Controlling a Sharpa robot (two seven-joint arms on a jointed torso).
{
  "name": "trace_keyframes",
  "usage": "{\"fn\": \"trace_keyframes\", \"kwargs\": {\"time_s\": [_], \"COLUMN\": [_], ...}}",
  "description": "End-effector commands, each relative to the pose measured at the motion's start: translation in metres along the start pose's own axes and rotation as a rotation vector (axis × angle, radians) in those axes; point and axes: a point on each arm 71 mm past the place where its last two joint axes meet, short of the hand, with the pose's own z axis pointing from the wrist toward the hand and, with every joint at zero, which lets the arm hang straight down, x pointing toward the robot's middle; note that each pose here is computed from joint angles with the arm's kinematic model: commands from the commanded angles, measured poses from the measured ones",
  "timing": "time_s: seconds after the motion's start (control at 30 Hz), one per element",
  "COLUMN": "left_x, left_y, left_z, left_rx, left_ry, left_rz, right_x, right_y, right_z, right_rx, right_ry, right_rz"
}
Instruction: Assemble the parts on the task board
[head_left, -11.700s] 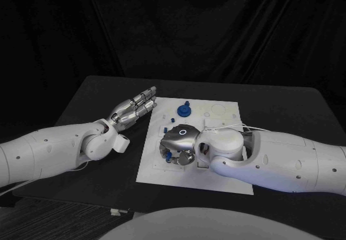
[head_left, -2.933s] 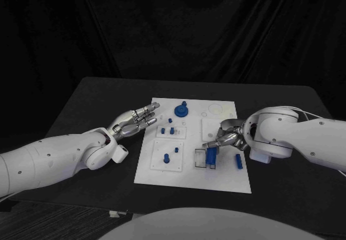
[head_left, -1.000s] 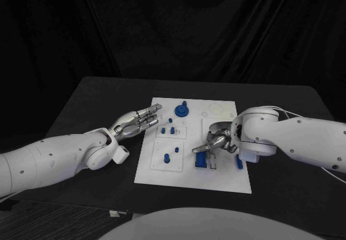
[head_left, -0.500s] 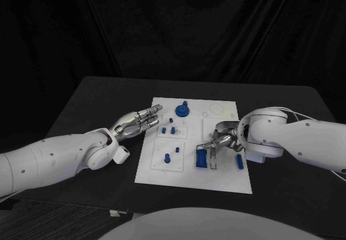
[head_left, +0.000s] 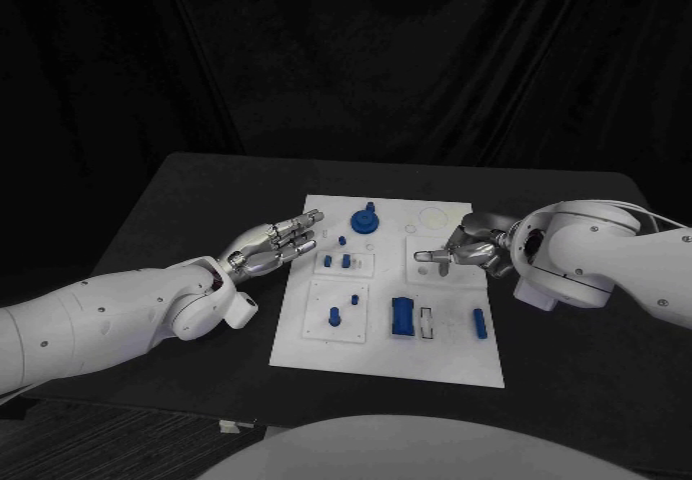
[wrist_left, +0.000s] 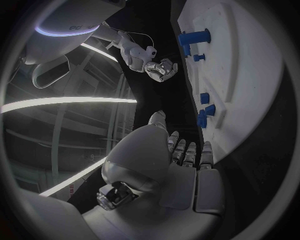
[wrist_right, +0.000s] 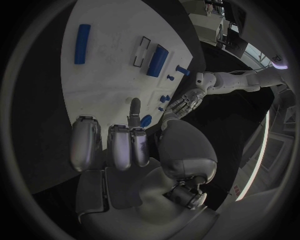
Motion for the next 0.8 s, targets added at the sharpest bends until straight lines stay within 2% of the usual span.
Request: {"fn": "trace_keyframes", "kwargs": {"time_s": [0.03, 0.2, 0.3, 0.47, 0.8], "left_x": [0.0010, 0.0004, 0.0003, 0.0004, -0.0005], "left_y": [-0.0072, -0.0073, -0.0072, -0.0071, -0.0070], "left_z": [-0.0004, -0.0011, -0.0012, -0.0013, -0.0022], "left_rx": [0.106, 0.106, 0.105, 0.104, 0.102], "left_ry": [0.005, 0.003, 0.003, 0.003, 0.002], "left_rz": [-0.006, -0.005, -0.005, -0.006, -0.005], "right_x": [-0.006, -0.008, -0.006, 0.001, 0.012], "right_y": [0.002, -0.008, -0.015, -0.026, -0.036], "right_z": [-0.006, -0.012, -0.013, -0.013, -0.013], "right_rx": [-0.068, -0.044, -0.005, 0.062, 0.117], "right_ry": [-0.052, -0.073, -0.083, -0.046, 0.002], "right_rz": [0.033, -0.017, -0.088, -0.166, -0.253]}}
